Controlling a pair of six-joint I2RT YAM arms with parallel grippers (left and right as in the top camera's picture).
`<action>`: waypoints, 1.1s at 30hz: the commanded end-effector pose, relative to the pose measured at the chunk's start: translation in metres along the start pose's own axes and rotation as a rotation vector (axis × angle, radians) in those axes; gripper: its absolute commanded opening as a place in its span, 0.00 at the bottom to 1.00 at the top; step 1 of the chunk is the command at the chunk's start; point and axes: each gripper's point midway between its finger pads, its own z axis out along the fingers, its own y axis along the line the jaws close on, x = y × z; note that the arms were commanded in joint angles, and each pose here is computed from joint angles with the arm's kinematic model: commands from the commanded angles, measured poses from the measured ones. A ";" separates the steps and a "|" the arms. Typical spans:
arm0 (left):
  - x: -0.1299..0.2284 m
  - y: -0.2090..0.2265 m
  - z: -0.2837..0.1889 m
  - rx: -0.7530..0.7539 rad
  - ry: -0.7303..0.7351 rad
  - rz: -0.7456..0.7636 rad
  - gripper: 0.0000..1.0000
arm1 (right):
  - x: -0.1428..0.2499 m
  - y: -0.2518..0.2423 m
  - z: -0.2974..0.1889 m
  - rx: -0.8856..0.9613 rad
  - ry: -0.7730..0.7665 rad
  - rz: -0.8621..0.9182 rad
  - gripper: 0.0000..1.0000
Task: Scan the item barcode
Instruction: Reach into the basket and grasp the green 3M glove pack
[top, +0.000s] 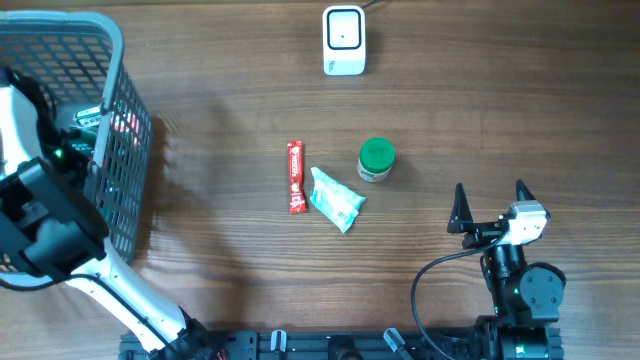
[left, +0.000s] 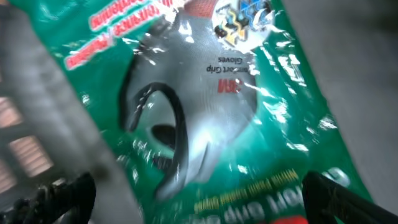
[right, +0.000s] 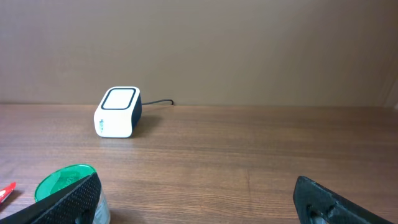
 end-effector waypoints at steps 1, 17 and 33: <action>0.004 0.008 0.040 -0.032 -0.043 -0.006 1.00 | -0.001 -0.003 0.000 0.018 -0.005 0.012 1.00; 0.000 0.009 0.026 0.064 -0.017 0.181 0.04 | -0.001 -0.003 0.000 0.018 -0.005 0.012 1.00; -0.072 0.008 -0.201 0.704 -0.036 0.313 0.13 | -0.001 -0.003 0.000 0.018 -0.005 0.012 1.00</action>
